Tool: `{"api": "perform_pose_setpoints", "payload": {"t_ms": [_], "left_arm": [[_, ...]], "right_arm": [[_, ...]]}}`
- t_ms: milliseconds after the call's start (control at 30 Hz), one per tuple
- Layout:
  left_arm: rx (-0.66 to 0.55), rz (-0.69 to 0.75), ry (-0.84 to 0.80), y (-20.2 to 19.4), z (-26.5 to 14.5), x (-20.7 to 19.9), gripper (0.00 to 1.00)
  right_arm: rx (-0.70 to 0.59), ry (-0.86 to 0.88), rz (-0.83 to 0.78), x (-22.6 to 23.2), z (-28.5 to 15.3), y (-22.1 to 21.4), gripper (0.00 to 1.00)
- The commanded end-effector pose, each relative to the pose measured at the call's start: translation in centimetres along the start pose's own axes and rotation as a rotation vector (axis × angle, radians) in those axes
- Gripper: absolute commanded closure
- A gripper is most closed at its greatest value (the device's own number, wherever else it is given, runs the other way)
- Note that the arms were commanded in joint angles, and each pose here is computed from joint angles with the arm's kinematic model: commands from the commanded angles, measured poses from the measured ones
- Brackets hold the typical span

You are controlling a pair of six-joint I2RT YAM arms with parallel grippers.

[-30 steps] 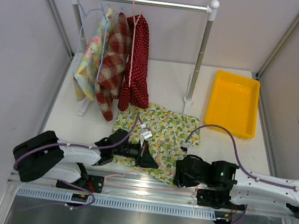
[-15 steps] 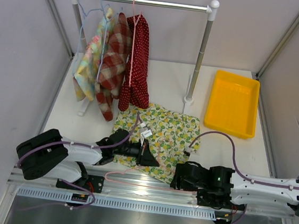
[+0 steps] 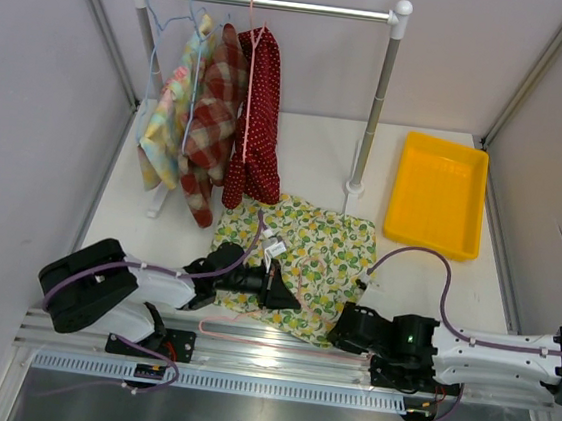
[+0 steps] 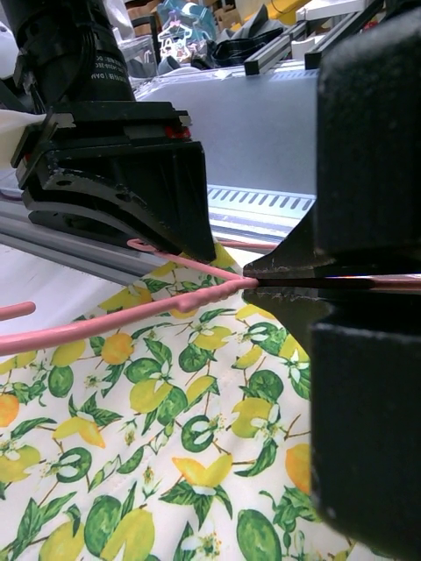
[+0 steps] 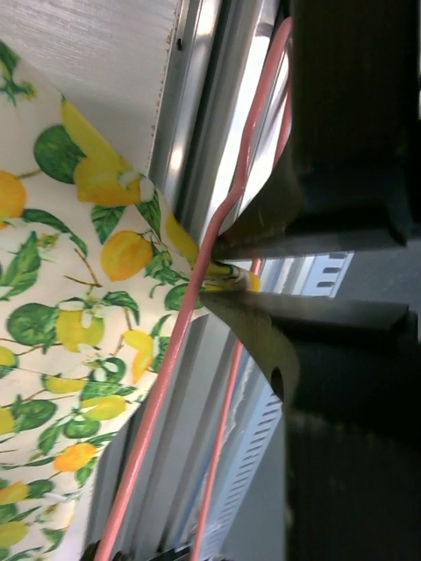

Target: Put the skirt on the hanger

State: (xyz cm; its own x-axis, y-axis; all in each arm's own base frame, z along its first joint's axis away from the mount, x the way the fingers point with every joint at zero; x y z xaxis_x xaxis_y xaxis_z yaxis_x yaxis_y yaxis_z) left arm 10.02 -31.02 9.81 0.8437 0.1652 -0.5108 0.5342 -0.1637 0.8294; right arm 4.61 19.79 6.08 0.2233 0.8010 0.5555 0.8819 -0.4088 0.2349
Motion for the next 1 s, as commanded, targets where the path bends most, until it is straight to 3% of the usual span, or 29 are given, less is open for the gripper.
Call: {"api": "perform_pose_setpoints", "payload": {"t_ms": [0, 67, 233, 567, 967], "left_arm": [[0.009, 0.035, -0.075, -0.3, 0.5, -1.3, 1.00], [0.008, 0.040, -0.069, -0.2, 0.7, -1.1, 1.00], [0.005, 0.062, -0.047, 0.4, 1.0, -0.3, 1.00], [-0.021, 0.094, 0.036, 1.7, 0.8, 2.3, 1.00], [-0.077, 0.083, 0.158, 3.5, 0.3, 5.4, 1.00]], "right_arm": [[-0.122, 0.047, 0.042, 1.9, -0.2, 2.1, 0.81], [-0.134, 0.042, 0.031, 2.2, -0.7, 2.7, 0.88], [-0.179, 0.044, 0.028, 2.8, -2.4, 4.6, 0.94], [-0.236, 0.083, 0.028, 5.2, -5.9, 8.8, 0.97], [-0.224, 0.080, 0.000, 6.9, -6.3, 9.7, 0.98]]}}
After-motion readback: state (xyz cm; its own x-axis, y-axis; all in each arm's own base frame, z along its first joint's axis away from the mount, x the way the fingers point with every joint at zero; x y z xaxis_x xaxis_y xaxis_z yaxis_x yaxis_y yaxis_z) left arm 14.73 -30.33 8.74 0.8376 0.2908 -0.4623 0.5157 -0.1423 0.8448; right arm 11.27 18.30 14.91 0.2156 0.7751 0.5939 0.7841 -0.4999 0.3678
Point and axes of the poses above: each gripper's point midway between its finger pads, its own z axis out along the fingers, its own x axis along the line the jaws close on, y = z × x, the point moved 2 cm from there along -z, back along the fingers, and after that the axes turned 15 degrees about z, right-handed, at the moved point
